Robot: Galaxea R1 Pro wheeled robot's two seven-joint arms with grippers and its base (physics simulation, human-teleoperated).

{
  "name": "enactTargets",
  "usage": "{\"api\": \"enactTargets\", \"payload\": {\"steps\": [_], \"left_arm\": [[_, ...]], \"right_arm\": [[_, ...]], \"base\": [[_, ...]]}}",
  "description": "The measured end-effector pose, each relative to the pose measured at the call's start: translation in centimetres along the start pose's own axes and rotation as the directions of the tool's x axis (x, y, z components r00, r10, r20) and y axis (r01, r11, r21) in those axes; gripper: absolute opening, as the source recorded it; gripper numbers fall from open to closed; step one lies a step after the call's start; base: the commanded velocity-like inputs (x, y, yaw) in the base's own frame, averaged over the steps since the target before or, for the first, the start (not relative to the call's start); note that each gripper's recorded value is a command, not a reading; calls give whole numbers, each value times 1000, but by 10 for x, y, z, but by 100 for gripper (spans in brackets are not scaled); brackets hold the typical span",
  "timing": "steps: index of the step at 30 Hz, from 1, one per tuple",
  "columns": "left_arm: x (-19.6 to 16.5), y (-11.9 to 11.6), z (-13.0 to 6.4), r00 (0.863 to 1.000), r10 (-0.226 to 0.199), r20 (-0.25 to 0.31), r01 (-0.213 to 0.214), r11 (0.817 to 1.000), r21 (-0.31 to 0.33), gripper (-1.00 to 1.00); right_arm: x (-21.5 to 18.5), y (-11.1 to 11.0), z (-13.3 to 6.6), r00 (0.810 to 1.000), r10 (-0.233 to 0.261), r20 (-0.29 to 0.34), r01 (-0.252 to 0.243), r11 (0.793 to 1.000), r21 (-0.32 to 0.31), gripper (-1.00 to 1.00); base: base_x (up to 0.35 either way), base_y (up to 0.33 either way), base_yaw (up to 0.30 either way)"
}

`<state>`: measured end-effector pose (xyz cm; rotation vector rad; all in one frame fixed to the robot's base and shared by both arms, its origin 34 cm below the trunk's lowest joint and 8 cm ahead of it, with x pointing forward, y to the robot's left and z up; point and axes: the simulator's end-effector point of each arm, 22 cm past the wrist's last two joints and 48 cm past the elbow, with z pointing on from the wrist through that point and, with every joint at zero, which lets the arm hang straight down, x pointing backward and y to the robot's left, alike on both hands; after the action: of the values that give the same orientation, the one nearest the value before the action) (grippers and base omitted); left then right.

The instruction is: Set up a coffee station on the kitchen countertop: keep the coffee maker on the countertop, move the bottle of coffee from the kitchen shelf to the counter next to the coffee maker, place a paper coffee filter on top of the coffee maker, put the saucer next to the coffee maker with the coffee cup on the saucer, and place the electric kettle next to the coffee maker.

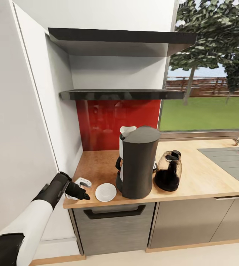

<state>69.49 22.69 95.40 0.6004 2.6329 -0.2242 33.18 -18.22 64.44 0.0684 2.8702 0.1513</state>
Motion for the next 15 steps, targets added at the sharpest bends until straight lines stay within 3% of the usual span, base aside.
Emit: {"api": "enactTargets", "payload": {"steps": [15], "left_arm": [[-1, 13, -4, 1000, 11, 17, -11, 1000, -24, 100]], "right_arm": [[0, 0, 0, 1000, 0, 0, 0, 1000, 0, 100]], "base": [[0, 0, 0]]}}
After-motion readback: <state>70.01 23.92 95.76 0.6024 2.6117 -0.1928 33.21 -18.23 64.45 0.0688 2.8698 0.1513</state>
